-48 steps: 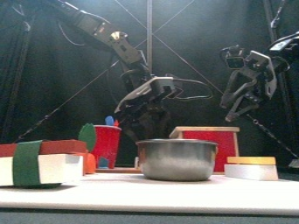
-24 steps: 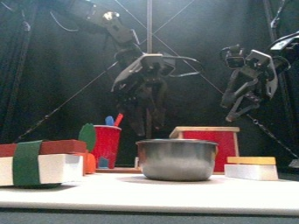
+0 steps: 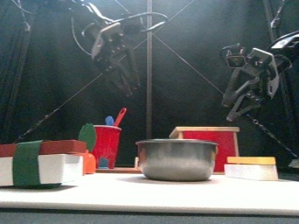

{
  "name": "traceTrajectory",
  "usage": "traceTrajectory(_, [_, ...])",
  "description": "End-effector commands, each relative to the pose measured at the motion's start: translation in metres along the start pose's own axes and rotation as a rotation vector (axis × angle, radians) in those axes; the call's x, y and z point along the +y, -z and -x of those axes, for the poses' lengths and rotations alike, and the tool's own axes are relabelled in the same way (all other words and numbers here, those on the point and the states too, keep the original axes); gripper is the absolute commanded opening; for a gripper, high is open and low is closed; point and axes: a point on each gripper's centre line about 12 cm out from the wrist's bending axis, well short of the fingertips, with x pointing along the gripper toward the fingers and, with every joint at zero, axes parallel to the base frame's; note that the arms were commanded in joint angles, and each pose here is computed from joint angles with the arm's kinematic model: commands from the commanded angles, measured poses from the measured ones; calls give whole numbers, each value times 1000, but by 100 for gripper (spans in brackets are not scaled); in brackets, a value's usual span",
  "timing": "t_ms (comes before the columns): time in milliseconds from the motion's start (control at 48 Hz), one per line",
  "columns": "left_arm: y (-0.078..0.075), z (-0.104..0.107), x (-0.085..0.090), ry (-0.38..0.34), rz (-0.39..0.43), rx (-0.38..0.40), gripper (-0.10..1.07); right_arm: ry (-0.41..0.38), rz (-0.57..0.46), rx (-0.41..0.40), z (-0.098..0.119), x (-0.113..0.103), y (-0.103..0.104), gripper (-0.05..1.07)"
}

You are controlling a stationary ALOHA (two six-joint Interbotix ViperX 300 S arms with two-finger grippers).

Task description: Put bowl onto cutting board

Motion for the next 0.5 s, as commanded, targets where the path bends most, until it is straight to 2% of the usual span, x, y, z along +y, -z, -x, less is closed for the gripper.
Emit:
traceTrajectory(0, [0,28,5,56,4,-122,96,-16,4,-24,3,5,-8,100])
traceTrajectory(83, [15,40,8,85,-15,-173,96,-19,3,-26,3,5,-9,100])
traceTrajectory(188, [46,47,13,109,-61,-199,96,-23,5,-32,3,7,-11,100])
traceTrajectory(250, [60,52,17,117,-68,-225,96,-25,4,-36,4,8,-13,100])
traceTrajectory(479, [85,79,28,226,5,-436,96,-25,10,-42,4,8,-15,100])
